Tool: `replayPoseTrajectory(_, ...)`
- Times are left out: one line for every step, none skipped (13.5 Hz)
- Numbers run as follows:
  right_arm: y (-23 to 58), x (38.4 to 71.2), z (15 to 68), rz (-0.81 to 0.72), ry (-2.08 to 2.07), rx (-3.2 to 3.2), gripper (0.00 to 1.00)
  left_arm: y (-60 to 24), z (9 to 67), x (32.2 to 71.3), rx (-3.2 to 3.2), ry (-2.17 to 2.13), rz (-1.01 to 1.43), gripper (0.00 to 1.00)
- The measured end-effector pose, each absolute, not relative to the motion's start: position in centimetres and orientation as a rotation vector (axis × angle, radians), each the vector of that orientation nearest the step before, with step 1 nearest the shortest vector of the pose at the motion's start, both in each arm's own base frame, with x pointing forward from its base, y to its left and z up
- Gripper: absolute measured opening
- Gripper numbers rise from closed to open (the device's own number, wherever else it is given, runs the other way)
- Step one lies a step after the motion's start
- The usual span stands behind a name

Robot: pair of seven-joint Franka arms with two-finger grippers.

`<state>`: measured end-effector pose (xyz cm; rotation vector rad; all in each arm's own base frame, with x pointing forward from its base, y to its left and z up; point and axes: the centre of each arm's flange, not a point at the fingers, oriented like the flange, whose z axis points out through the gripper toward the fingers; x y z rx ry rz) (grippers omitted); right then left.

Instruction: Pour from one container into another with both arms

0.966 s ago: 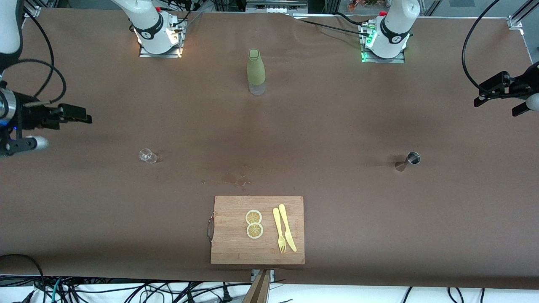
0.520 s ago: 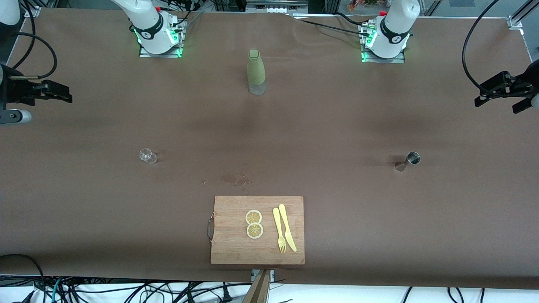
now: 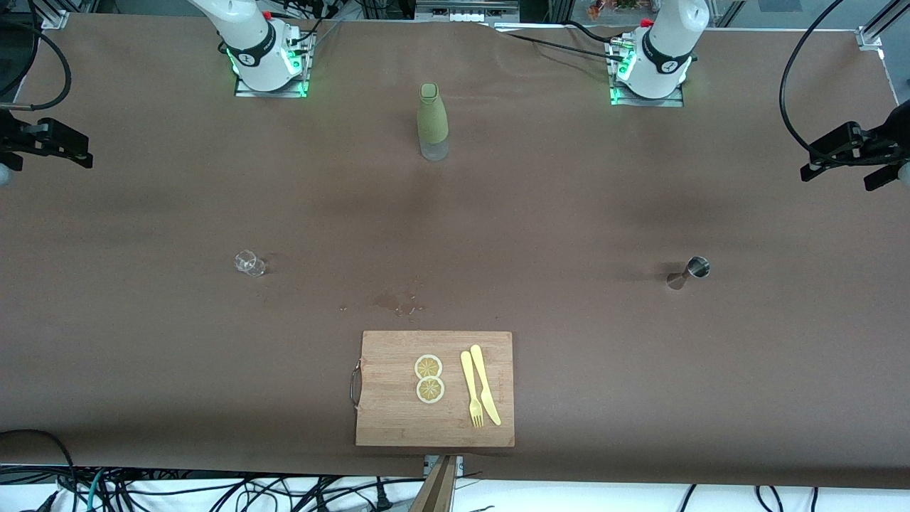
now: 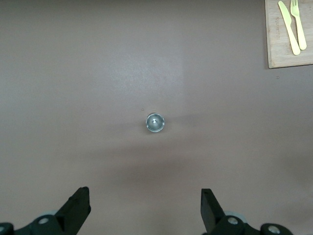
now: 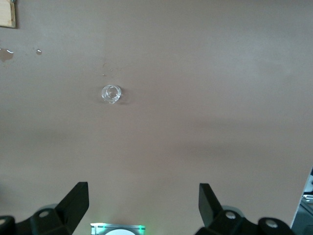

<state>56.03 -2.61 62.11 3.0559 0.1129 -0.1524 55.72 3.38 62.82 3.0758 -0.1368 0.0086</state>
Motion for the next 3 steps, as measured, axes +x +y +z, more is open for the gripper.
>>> replayPoseTrajectory(-2.22,55.95,62.07,-0.149,0.085,3.062,1.00,3.34,62.88,55.69,3.076,-0.138,0.010,1.00)
replayPoseTrajectory(-1.74,55.95,62.07,-0.145,0.068,3.065,1.00,3.26,62.92,55.67,3.075,-0.140,0.011,1.00)
replayPoseTrajectory(-1.25,56.00,62.07,-0.140,0.061,3.065,1.00,3.18,62.98,55.65,3.075,-0.142,0.013,1.00)
